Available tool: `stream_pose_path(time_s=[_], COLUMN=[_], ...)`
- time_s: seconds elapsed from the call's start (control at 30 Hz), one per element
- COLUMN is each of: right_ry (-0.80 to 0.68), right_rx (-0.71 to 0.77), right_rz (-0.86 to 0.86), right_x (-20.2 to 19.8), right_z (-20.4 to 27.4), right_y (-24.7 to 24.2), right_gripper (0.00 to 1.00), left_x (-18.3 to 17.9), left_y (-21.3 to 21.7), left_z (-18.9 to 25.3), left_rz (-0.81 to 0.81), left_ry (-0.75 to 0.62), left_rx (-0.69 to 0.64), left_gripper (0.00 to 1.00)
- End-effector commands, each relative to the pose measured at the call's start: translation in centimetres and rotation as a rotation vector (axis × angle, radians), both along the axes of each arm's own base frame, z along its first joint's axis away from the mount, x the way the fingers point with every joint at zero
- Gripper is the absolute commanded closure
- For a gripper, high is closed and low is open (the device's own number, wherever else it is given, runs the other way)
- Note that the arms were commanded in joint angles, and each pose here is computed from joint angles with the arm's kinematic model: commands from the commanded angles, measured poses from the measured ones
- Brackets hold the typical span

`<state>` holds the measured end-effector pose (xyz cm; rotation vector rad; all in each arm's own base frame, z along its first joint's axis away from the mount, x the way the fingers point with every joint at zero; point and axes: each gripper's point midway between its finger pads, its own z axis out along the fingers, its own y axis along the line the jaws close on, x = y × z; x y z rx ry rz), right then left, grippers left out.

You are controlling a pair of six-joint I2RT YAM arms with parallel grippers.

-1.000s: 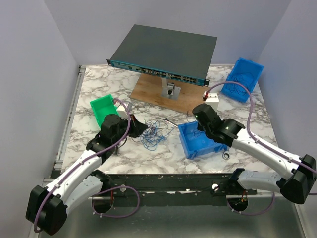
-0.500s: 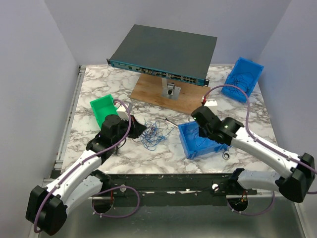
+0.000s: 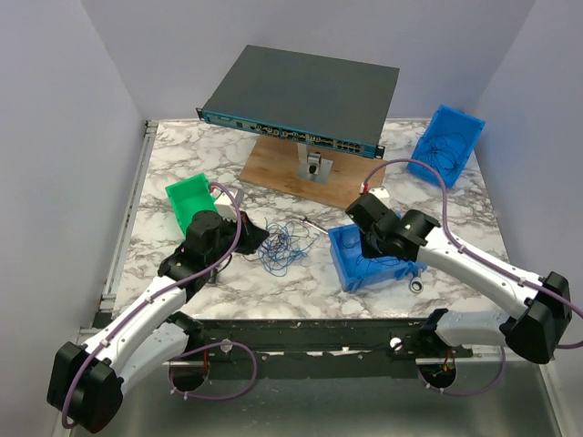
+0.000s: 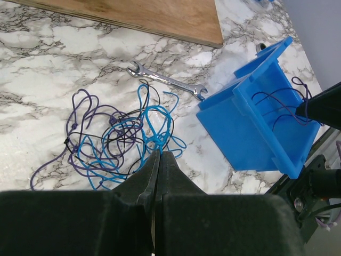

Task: Untangle the cables
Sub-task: Place the cable in the bin.

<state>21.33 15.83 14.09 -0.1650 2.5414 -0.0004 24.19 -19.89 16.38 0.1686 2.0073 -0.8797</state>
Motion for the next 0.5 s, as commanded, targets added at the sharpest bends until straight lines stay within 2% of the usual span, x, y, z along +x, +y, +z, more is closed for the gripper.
stream_pose_path(time_s=[0.0, 0.07, 0.1, 0.13, 0.27, 0.47], right_ry=[-0.038, -0.056, -0.062, -0.079, -0.145, -0.178], right_rx=[-0.009, -0.036, -0.048, -0.055, 0.034, 0.348], right_rz=[-0.003, -0.029, -0.045, -0.063, -0.032, 0.36], right_x=[0.8, 1.4, 1.6, 1.9, 2.3, 0.5], right_z=[0.8, 1.2, 1.4, 1.9, 4.8, 8.3], right_y=[0.0, -0.3, -0.5, -0.7, 0.2, 7.3], right_gripper=[0.85, 0.56, 0.34, 0.24, 0.23, 0.22], left_x=[0.7, 0.7, 0.6, 0.6, 0.2, -1.0], left_y=[-0.1, -0.1, -0.1, -0.1, -0.2, -1.1], left_z=[2.1, 2.2, 2.2, 2.3, 2.6, 4.4], left_rz=[-0.001, -0.003, -0.004, -0.005, -0.018, -0.099], left_ry=[-0.06, -0.06, -0.061, -0.064, -0.064, -0.07], left_rx=[-0.011, -0.008, -0.008, -0.011, -0.022, -0.051], left_gripper=[1.0, 1.0, 1.0, 1.0, 1.0, 1.0])
